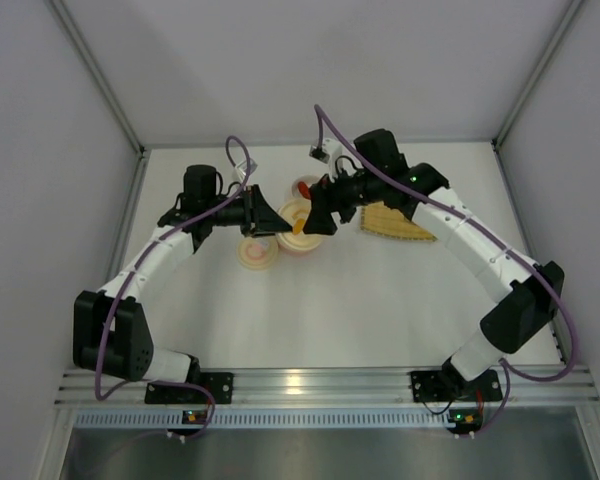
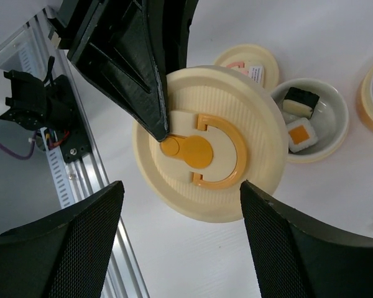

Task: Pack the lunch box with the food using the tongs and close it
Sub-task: Adjust the box lid.

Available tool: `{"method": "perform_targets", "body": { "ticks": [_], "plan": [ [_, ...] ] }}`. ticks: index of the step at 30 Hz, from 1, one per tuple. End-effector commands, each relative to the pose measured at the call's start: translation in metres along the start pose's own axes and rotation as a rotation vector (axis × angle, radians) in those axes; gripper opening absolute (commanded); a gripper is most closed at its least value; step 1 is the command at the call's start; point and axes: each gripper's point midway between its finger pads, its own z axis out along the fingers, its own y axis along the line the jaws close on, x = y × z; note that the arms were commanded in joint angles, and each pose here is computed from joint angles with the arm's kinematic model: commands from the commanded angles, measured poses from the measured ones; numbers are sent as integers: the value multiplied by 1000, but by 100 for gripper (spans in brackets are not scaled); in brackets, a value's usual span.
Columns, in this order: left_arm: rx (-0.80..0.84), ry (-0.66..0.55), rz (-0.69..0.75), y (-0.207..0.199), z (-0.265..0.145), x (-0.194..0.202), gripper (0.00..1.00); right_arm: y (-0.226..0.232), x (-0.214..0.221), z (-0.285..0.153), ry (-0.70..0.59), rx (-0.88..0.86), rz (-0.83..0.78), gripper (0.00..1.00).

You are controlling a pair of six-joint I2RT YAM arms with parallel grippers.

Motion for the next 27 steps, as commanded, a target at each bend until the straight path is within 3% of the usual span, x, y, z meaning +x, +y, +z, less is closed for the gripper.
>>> {"method": "perform_targets", "body": {
  "ticks": [1, 14, 21, 27],
  "plan": [
    [57, -1, 55, -14, -1, -3, 0, 10, -11, 5, -3, -37, 11, 75],
    [82, 2, 49, -20, -3, -2, 0, 5, 4, 24, 64, -16, -6, 75],
    [73, 0, 38, -13, -1, 2, 0, 51, -2, 23, 38, -279, 60, 70],
    [54, -7, 41, -8, -1, 3, 0, 72, -21, 3, -32, -522, 176, 54]
  ]
}}
